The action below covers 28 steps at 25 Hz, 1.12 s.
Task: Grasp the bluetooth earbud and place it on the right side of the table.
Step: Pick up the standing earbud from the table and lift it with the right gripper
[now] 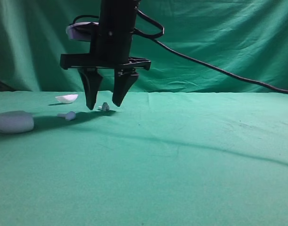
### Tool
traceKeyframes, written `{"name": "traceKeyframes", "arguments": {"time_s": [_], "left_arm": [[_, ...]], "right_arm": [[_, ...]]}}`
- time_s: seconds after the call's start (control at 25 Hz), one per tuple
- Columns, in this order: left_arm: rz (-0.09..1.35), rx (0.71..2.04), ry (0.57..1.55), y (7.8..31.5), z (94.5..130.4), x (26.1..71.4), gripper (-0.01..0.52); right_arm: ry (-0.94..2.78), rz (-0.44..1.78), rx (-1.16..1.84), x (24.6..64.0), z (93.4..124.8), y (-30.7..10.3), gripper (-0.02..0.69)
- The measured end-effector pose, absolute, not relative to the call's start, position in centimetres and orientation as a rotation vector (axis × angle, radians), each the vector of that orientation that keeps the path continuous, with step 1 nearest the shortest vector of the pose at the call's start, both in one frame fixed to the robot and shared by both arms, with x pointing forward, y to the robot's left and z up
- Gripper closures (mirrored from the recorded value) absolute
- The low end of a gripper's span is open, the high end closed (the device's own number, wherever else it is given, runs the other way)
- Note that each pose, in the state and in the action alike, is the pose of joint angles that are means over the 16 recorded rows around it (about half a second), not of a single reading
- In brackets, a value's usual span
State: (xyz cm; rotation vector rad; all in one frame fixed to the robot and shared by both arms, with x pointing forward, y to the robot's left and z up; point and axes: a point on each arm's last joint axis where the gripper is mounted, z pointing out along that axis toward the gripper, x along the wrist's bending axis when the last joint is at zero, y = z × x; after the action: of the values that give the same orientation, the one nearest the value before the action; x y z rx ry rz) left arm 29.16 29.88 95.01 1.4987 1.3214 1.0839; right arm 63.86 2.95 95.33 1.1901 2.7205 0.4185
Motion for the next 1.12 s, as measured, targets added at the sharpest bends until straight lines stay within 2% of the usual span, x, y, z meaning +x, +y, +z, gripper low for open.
{"name": "traceKeyframes", "arguments": {"time_s": [0.12, 0.4, 0.6, 0.84, 1.12], "left_arm": [[1.084, 1.499, 1.321, 29.9, 95.0, 29.2, 0.514], [1.084, 1.499, 1.321, 29.9, 95.0, 29.2, 0.514], [1.084, 1.499, 1.321, 29.9, 95.0, 29.2, 0.514], [1.084, 1.499, 1.321, 29.9, 95.0, 29.2, 0.514], [1.084, 1.499, 1.321, 29.9, 95.0, 29.2, 0.514]], "right_arm": [[2.712, 0.433, 1.193, 64.1, 94.9, 3.1, 0.33], [2.7, 0.451, 1.196, 64.3, 94.4, 3.3, 0.464], [2.693, 0.455, 1.197, 64.3, 95.1, 3.3, 0.551], [2.642, 0.484, 1.213, 64.3, 98.9, 2.4, 0.578], [2.498, 0.499, 1.294, 64.0, 105.9, -1.8, 0.578]]}}
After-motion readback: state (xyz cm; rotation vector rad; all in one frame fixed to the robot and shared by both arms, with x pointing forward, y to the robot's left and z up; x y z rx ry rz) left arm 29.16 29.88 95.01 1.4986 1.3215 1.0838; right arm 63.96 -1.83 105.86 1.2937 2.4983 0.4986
